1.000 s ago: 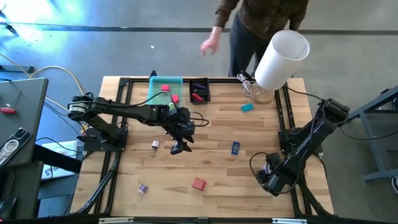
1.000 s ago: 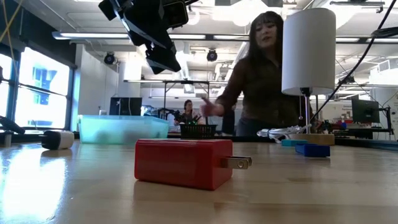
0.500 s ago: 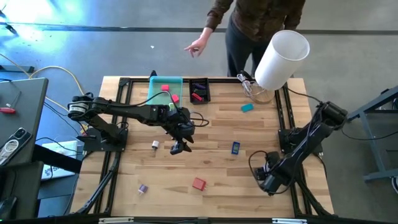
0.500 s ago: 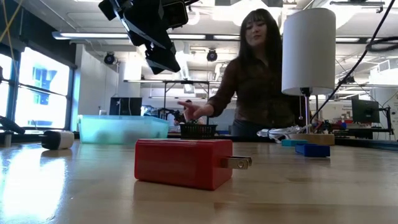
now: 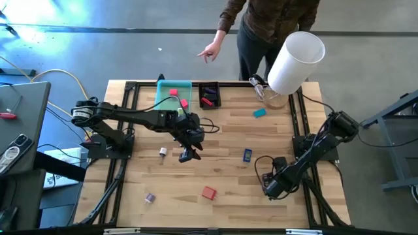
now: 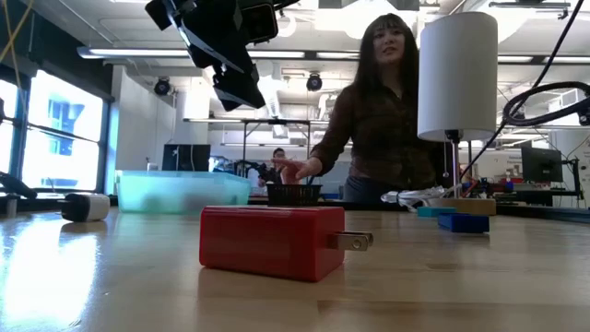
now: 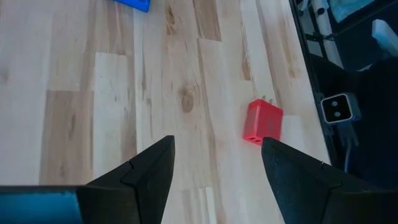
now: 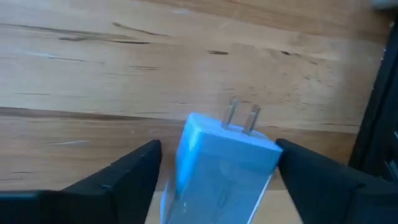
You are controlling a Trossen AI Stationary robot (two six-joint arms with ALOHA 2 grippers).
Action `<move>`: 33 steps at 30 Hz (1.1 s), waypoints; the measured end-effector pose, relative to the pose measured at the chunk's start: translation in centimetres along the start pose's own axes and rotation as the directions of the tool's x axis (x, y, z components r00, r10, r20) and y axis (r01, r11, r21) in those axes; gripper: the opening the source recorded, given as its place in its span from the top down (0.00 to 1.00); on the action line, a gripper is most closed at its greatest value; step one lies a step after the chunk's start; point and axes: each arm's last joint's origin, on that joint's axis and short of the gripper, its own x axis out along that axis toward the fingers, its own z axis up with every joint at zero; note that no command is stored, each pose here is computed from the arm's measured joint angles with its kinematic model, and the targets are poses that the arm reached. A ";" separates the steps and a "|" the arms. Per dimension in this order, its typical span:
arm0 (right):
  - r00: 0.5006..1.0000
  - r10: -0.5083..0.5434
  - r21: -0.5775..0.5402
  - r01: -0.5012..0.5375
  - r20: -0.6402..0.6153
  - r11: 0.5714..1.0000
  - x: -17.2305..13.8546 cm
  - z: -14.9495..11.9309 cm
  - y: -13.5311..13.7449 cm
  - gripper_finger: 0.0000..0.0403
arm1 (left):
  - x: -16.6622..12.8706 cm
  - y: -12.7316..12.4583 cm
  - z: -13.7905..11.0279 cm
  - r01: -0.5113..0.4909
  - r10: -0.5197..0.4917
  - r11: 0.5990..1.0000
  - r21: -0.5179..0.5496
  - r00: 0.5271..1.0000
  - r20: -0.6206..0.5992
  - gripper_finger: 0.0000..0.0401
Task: Pick & Place Office items
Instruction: Put the right purple charger adapter into the green bin
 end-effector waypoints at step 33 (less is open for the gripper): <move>0.787 0.532 -0.480 -0.353 0.311 0.803 -8.2 -1.3 4.5 0.51 | 2.3 -1.1 2.5 -0.143 0.108 0.985 0.094 0.946 0.307 0.42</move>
